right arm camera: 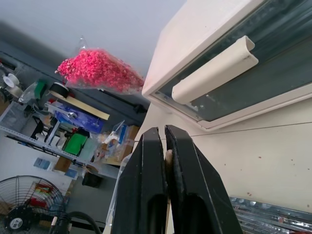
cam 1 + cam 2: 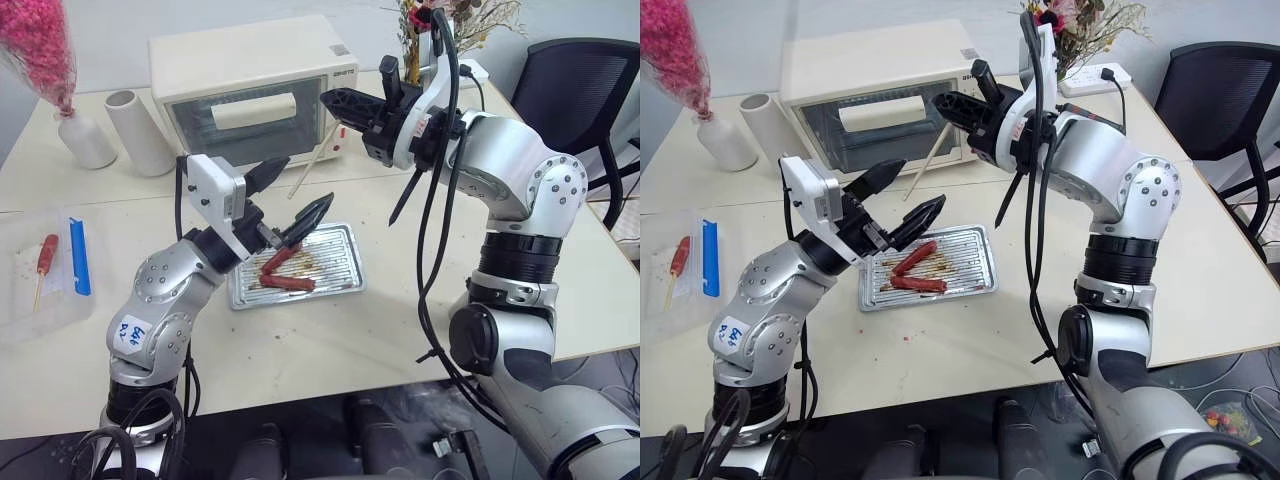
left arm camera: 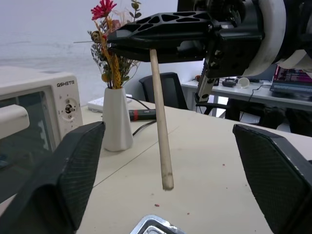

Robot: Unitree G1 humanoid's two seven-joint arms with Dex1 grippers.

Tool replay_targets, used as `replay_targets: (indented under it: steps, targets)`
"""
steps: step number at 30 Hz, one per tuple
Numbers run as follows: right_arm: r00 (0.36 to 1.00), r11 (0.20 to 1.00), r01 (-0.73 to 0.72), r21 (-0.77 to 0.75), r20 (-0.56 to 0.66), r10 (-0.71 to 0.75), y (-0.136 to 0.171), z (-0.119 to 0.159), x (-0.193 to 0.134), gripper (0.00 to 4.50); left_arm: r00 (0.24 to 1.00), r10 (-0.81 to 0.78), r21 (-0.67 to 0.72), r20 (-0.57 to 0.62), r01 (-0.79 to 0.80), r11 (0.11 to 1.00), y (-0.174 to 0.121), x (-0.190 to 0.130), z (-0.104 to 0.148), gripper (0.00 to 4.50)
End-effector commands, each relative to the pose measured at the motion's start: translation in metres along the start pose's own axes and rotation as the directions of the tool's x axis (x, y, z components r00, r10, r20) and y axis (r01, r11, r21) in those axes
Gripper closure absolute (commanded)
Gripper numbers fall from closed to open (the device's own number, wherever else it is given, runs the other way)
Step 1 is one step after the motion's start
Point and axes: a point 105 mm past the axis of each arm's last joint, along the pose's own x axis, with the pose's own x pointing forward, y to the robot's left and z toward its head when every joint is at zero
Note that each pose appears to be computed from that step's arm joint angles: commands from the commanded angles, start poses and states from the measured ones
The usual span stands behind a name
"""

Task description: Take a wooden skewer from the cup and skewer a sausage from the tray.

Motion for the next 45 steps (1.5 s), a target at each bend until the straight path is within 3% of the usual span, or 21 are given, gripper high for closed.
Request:
replay_targets:
  steps: [1, 2, 11, 14, 19, 27, 32, 42, 43, 45]
  targets:
    - [0.998, 0.999, -0.045, -0.004, 0.031, 0.045, 0.013, 0.005, -0.005, 4.50, 0.999, -0.003, 0.038, 0.049, 0.001, 0.999, 0.000, 0.004, 0.011, 1.36]
    - [0.998, 0.999, -0.047, -0.001, 0.033, 0.047, 0.014, 0.006, -0.005, 4.50, 0.999, -0.003, 0.038, 0.046, 0.001, 0.999, 0.000, 0.004, 0.010, 1.62]
    - [0.998, 0.998, -0.060, 0.006, 0.032, 0.060, 0.018, 0.004, -0.006, 4.50, 0.998, 0.006, 0.041, 0.063, -0.008, 0.999, 0.001, 0.009, 0.011, 1.62]
    - [0.998, 0.998, -0.060, 0.010, 0.032, 0.059, 0.018, 0.003, -0.006, 4.50, 0.997, 0.013, 0.036, 0.078, -0.016, 0.999, 0.002, 0.010, 0.012, 2.18]
    - [0.998, 0.998, -0.055, 0.009, 0.031, 0.054, 0.017, 0.003, -0.007, 4.50, 0.997, 0.004, 0.037, 0.083, -0.008, 0.999, 0.000, 0.011, 0.014, 3.58]
    - [0.998, 0.998, -0.054, 0.011, 0.030, 0.053, 0.017, 0.002, -0.006, 4.50, 0.997, -0.004, 0.036, 0.082, 0.001, 0.999, -0.001, 0.012, 0.014, 3.58]
    - [0.998, 0.998, -0.057, 0.009, 0.030, 0.057, 0.017, 0.002, -0.006, 4.50, 0.995, 0.010, 0.030, 0.099, -0.013, 0.999, 0.001, 0.013, 0.016, 4.48]
    - [0.999, 0.999, -0.032, 0.001, 0.027, 0.032, -0.013, 0.015, -0.008, 4.50, 0.996, 0.016, 0.042, 0.088, -0.020, 0.999, 0.004, 0.012, 0.016, 4.48]
    - [0.999, 0.999, -0.031, -0.009, 0.023, 0.032, -0.014, 0.015, -0.008, 3.96, 0.996, 0.018, 0.045, 0.087, -0.021, 0.999, 0.005, 0.011, 0.017, 4.50]
    - [0.999, 0.999, -0.036, -0.029, 0.016, 0.037, -0.016, 0.016, -0.010, 3.40, 0.996, 0.022, 0.048, 0.087, -0.026, 0.999, 0.007, 0.010, 0.018, 4.50]
